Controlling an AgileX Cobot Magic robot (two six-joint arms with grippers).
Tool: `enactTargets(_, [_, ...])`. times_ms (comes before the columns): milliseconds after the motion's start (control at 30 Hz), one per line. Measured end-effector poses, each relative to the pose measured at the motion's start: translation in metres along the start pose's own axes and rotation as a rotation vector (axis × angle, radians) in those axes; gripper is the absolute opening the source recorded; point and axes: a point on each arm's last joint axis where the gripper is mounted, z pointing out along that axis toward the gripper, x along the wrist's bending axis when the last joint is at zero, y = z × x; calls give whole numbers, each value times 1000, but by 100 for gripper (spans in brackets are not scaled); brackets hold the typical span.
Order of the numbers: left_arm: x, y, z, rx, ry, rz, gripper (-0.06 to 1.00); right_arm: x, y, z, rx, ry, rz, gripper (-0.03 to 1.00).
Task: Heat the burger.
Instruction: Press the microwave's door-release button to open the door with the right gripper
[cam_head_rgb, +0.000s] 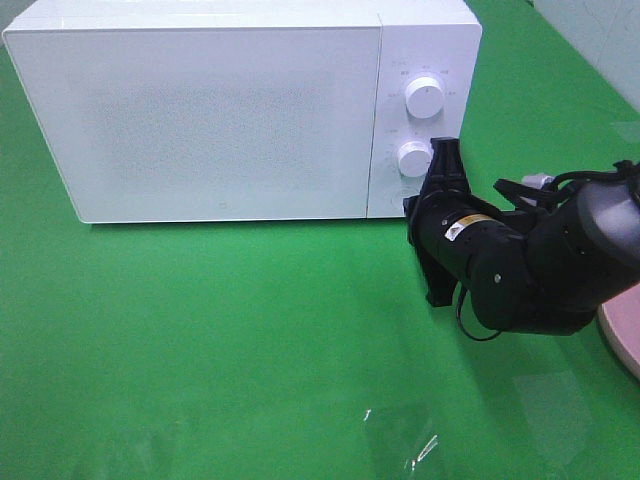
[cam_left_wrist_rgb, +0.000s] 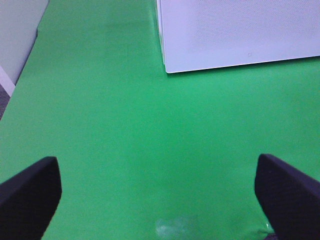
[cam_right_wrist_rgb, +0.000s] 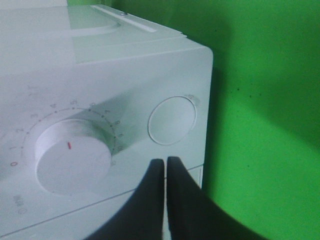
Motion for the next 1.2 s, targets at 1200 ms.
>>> enactTargets(1200, [0, 0, 0, 0, 0, 0, 97, -9, 6, 41, -43, 15, 5, 0])
